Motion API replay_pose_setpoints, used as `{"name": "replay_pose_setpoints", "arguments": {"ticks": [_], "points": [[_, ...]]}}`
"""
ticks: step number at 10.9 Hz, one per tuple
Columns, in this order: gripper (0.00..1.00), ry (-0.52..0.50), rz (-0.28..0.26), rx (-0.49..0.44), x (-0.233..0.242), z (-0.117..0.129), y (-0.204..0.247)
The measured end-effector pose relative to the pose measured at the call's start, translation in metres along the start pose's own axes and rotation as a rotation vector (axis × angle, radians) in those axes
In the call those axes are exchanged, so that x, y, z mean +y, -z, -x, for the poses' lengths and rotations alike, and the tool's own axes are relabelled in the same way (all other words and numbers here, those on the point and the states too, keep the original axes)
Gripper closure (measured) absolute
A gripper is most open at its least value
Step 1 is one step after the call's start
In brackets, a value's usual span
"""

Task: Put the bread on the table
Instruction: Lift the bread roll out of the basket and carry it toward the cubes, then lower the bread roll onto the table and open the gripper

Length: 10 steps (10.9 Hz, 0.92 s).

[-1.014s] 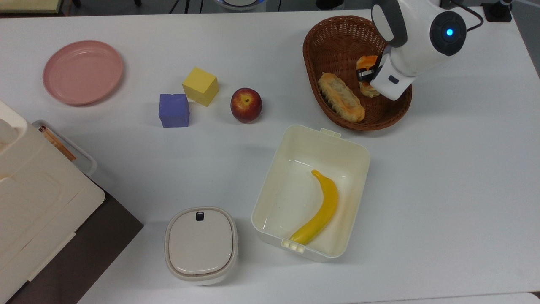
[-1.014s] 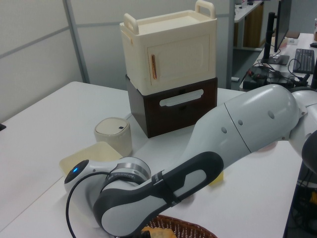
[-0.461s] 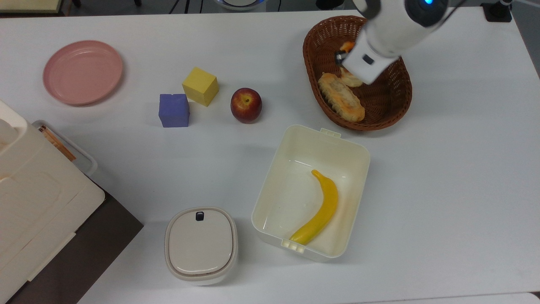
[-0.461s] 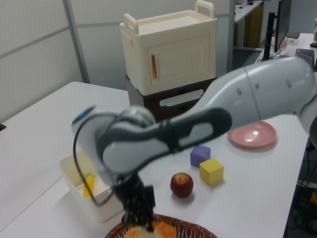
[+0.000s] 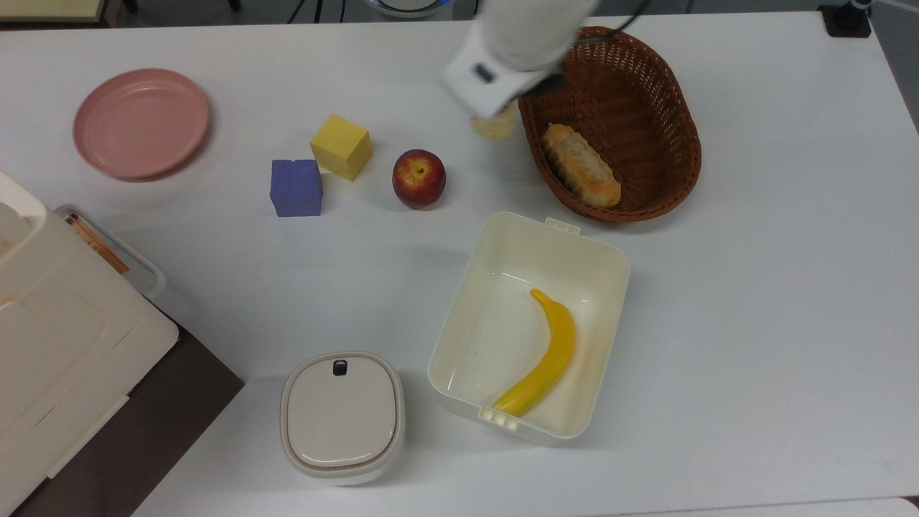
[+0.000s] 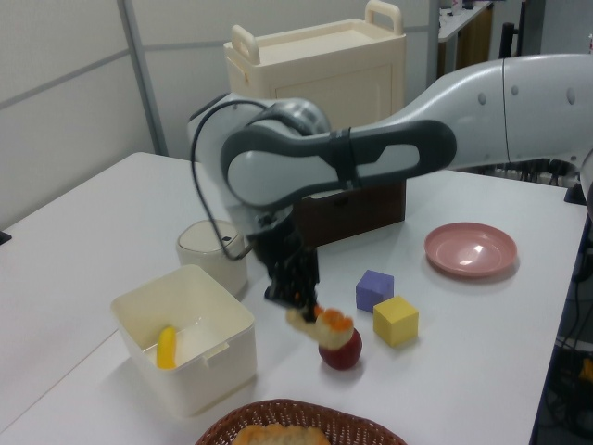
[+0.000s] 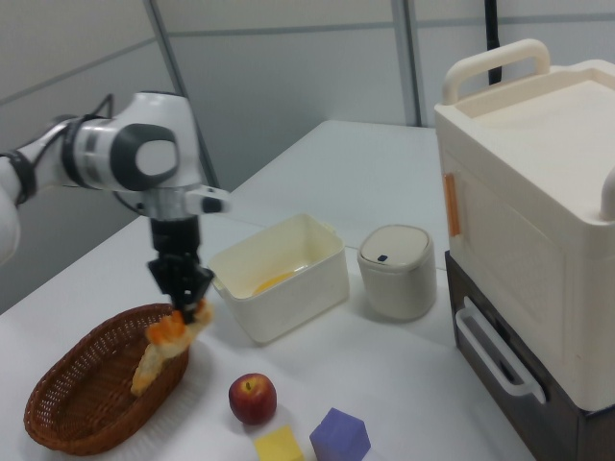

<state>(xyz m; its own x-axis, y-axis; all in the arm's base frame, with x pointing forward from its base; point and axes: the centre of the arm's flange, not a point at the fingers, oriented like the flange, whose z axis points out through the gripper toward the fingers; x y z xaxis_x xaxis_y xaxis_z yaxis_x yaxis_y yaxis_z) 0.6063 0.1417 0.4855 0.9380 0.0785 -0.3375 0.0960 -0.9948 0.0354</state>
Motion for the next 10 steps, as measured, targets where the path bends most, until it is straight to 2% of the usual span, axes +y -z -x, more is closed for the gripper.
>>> {"name": "replay_pose_setpoints", "arguments": {"ticks": [2,4,6,8,10], "points": [[0.89,-0.054,0.007,-0.002,0.056,-0.006,-0.001],[0.89,-0.104,0.036,-0.012,0.093,-0.009,-0.007],[0.89,-0.154,0.043,-0.013,0.127,-0.014,-0.015],[0.67,-0.207,0.037,0.001,0.164,-0.015,-0.018],[0.34,-0.232,0.044,0.005,0.181,-0.013,-0.017]]}}
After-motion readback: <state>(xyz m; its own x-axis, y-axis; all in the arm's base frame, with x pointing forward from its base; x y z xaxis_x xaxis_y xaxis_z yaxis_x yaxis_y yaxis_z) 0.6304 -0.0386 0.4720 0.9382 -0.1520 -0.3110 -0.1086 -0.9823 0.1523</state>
